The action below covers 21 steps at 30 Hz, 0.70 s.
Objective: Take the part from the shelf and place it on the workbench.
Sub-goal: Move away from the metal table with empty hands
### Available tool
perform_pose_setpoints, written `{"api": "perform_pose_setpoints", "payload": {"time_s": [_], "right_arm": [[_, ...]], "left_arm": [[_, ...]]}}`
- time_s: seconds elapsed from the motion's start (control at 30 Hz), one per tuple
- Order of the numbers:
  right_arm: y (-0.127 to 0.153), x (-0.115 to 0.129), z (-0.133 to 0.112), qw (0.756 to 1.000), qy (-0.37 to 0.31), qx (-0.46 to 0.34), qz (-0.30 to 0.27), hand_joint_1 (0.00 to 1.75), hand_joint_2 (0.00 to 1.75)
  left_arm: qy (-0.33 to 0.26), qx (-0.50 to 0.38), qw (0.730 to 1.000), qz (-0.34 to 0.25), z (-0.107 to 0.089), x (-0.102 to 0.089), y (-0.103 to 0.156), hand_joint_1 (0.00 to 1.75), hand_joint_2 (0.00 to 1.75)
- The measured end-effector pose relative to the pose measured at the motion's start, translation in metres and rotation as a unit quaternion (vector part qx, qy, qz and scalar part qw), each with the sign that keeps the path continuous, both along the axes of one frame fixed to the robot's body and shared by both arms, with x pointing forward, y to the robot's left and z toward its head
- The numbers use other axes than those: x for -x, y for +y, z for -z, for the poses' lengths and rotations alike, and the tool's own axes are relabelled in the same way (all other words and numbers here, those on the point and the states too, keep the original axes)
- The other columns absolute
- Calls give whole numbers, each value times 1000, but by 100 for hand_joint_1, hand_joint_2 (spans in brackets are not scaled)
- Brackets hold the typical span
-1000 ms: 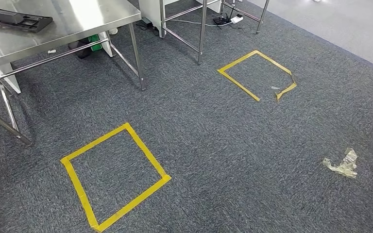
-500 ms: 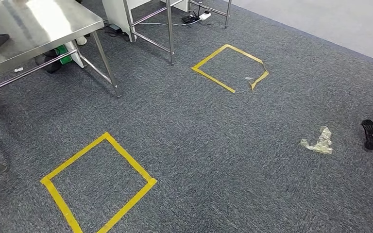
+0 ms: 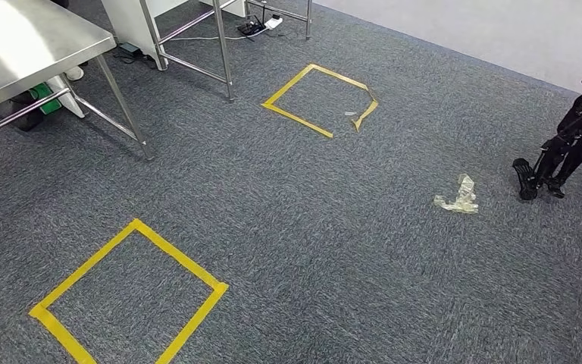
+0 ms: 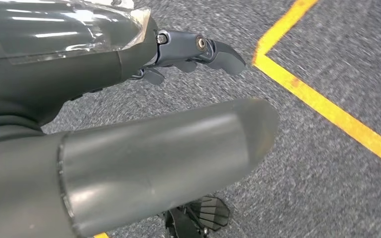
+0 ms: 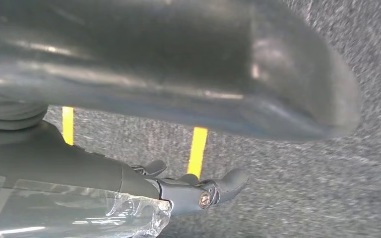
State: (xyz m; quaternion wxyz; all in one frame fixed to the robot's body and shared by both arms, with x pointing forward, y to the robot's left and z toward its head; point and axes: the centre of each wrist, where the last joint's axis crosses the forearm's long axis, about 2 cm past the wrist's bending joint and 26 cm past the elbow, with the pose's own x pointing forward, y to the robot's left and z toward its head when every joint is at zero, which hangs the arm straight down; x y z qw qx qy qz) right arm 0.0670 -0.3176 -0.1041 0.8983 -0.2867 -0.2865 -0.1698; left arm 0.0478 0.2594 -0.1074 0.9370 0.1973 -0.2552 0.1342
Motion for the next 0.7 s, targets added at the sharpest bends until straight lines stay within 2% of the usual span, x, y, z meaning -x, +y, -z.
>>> {"api": "perform_pose_setpoints", "payload": {"time_s": [0.7], "right_arm": [[1,-4,-1,1000,3,-2,5,0,0]], "left_arm": [[-2,6,1000,-1,0,0,0,0,0]]}}
